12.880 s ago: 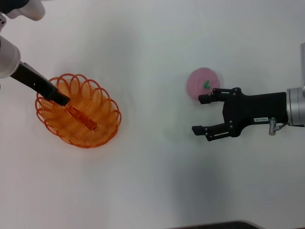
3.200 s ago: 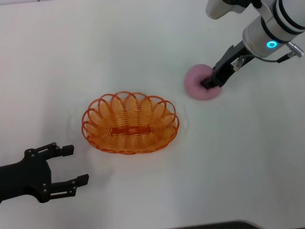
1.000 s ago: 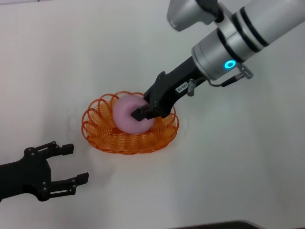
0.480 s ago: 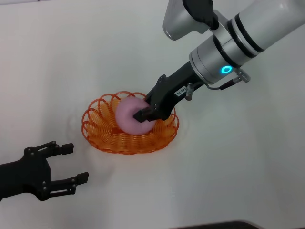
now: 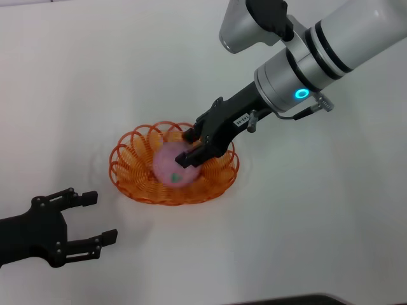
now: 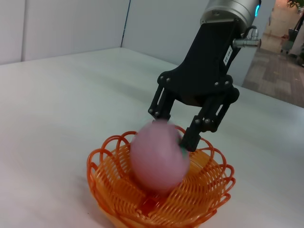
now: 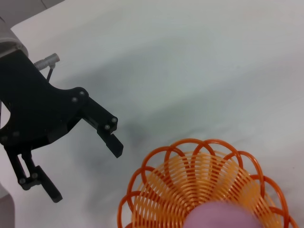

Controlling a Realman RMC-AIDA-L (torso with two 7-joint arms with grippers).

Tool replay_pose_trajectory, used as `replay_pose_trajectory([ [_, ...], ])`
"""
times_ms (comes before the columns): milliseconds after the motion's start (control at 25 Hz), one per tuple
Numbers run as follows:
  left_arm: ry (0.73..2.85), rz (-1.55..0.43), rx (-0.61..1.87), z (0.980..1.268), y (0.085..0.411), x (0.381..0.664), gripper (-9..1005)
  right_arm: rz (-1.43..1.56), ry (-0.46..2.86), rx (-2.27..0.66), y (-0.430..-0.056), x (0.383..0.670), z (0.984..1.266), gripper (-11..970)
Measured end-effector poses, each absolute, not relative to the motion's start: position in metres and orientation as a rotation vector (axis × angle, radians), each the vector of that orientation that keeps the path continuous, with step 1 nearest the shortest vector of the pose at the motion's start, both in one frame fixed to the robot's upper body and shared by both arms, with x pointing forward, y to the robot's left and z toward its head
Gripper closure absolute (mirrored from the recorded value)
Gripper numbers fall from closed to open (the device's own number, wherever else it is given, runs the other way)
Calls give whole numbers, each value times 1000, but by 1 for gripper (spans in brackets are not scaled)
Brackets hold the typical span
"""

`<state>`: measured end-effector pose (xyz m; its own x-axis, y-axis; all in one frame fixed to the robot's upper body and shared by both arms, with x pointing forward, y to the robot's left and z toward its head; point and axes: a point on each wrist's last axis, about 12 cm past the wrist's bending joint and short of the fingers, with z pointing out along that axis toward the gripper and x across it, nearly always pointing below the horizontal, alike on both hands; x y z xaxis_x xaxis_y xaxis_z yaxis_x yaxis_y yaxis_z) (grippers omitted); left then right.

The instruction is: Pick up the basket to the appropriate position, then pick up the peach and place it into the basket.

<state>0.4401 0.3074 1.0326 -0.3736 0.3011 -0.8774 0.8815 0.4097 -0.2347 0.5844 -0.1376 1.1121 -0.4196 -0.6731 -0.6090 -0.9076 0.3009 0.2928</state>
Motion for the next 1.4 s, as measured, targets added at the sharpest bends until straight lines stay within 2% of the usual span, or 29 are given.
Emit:
replay_pose_trajectory([
  [120, 1883, -937, 1011, 1033, 307, 440, 143, 868, 2204, -1416, -138, 584, 1112, 380],
  [560, 1878, -943, 1014, 1033, 307, 440, 143, 892, 2172, -1419, -141, 582, 1112, 115],
  [760, 1876, -945, 1014, 1034, 307, 441, 143, 1000, 2046, -1345, -160, 576, 1118, 13],
  [960, 1870, -946, 1009, 1034, 307, 441, 143, 1025, 1926, -1217, -201, 568, 1114, 25],
  [1160, 1869, -946, 1007, 1034, 307, 441, 143, 962, 1839, -1095, -243, 550, 1092, 24],
  [1400, 1867, -946, 1006, 1035, 307, 441, 143, 878, 1724, -963, -265, 529, 1062, 24],
])
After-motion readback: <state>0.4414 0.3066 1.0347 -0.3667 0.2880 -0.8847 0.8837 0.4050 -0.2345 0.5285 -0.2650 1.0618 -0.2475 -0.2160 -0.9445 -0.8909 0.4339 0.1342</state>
